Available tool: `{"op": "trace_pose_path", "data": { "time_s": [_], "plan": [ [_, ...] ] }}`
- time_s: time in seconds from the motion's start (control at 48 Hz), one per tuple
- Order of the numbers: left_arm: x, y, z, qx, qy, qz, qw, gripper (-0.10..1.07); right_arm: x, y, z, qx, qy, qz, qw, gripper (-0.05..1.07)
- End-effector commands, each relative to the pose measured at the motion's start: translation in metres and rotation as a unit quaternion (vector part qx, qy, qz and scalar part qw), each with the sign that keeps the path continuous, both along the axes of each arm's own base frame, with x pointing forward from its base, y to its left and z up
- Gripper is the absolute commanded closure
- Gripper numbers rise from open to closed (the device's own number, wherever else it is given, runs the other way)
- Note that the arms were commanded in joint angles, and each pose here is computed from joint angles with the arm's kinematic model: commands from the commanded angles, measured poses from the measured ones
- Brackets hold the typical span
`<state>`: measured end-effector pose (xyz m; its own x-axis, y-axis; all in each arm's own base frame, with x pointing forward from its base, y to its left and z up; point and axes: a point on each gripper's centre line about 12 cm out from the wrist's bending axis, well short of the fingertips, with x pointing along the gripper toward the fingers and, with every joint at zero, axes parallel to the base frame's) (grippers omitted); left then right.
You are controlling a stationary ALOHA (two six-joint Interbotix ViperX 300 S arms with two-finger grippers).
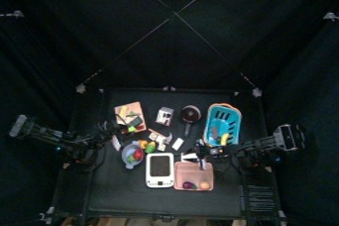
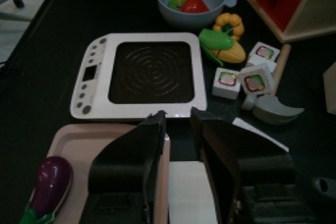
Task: Place starfruit bottom on top of drawer
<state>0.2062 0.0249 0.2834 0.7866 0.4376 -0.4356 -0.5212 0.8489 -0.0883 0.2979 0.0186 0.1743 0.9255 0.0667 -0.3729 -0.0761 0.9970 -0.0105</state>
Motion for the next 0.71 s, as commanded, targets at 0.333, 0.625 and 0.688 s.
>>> {"op": "trace_pose_path", "data": {
  "time_s": [0.333, 0.625, 0.688],
  "plan": [
    [-0.038, 0.021, -0.05, 0.024, 0.056, 0.049, 0.9969, 0.29, 0.008, 0.0, 0.008, 0.0, -0.013, 0.0, 0.9999, 0.34],
    [-0.054, 0.035, -0.067, 0.018, 0.101, 0.118, 0.9877, 0.29, 0.009, 0.0, 0.007, 0.0, -0.008, 0.0, 1.0, 0.34],
    [-0.056, 0.036, -0.069, 0.015, 0.102, 0.124, 0.987, 0.29, 0.008, 0.0, 0.007, 0.0, -0.007, 0.0, 1.0, 0.34]
  ]
}}
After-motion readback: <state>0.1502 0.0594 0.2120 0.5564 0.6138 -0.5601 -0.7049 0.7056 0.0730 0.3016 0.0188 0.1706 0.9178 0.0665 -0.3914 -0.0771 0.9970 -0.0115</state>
